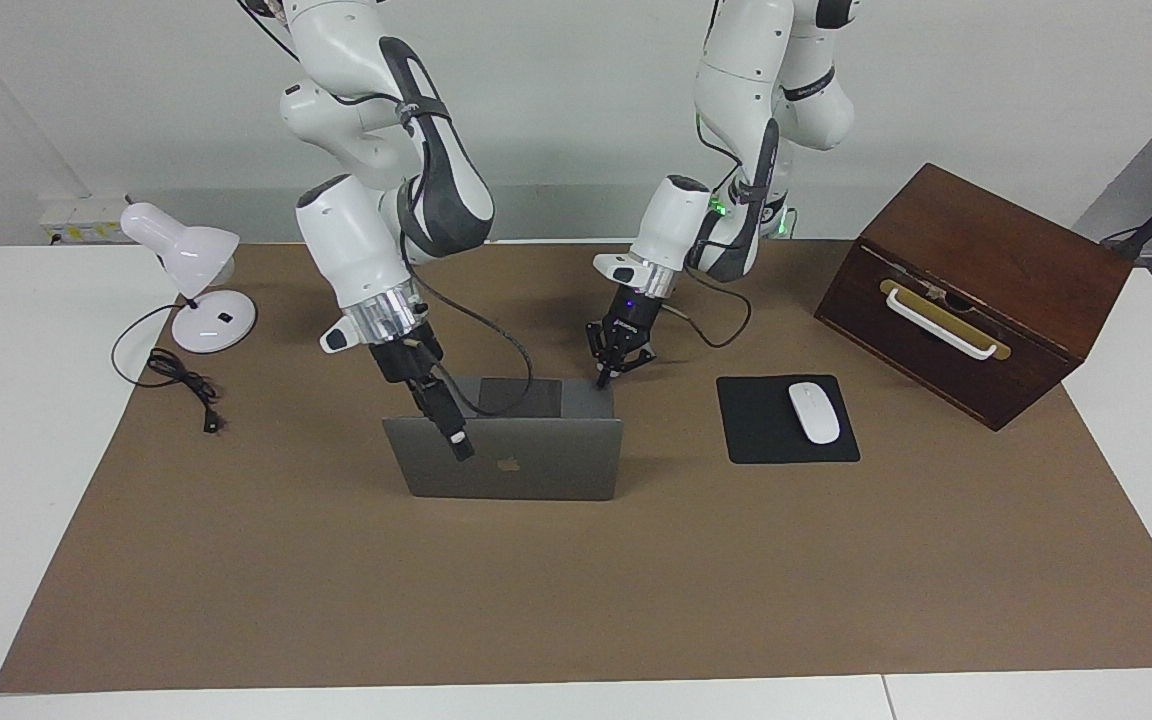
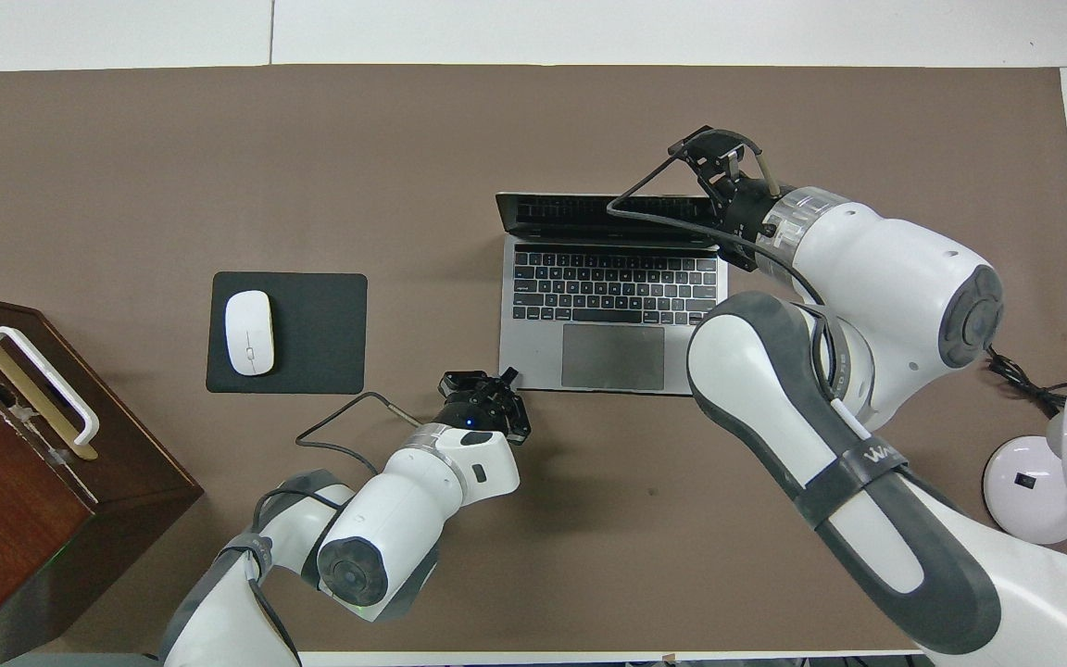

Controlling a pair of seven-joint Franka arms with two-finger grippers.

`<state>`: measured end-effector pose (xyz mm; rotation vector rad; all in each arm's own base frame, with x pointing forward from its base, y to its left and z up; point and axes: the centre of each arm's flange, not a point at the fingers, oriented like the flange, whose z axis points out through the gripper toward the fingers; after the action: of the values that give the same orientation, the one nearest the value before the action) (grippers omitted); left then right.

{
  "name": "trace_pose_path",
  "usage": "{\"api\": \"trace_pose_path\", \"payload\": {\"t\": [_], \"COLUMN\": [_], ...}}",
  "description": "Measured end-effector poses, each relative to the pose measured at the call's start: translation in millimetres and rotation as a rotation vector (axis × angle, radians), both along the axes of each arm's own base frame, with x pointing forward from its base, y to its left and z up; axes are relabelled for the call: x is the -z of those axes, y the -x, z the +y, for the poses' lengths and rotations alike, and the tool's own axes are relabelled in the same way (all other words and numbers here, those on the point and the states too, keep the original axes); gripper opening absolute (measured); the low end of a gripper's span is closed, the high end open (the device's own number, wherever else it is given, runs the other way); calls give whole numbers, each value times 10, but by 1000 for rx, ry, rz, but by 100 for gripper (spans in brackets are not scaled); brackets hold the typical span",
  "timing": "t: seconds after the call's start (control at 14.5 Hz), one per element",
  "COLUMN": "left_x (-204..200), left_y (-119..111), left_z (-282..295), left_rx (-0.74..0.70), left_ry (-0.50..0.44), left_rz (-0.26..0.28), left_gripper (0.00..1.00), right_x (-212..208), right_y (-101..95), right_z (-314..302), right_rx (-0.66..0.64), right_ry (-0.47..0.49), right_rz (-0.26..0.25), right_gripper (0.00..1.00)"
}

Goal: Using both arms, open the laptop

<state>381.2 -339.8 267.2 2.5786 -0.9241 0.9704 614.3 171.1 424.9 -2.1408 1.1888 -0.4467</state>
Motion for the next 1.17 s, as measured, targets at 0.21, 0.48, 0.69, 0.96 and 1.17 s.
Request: {"api": "trace_pose_path", "payload": {"t": [0.21, 0.48, 0.69, 0.96, 1.17], "left_x": [0, 1, 1, 1, 2], "left_y": [0, 0, 0, 0, 0], "left_z": [0, 0, 0, 0, 0], "left_rx": [0, 0, 0, 2, 3], "left_ry": [0, 0, 0, -1, -2], "left_rz": [0, 0, 0, -1, -2], "left_gripper": [1, 1, 1, 1, 1], "right_x": [-119, -121, -73, -476, -1097], "right_y": [-139, -195, -133, 100, 173], "right_z": [-66, -114, 50, 374, 247], "right_rx": [-1, -7, -49, -83, -83], "right_ry": [-14, -10, -27, -99, -87], "right_rz": [-4, -2, 56, 141, 77], "right_gripper": [100, 100, 100, 100, 100]}}
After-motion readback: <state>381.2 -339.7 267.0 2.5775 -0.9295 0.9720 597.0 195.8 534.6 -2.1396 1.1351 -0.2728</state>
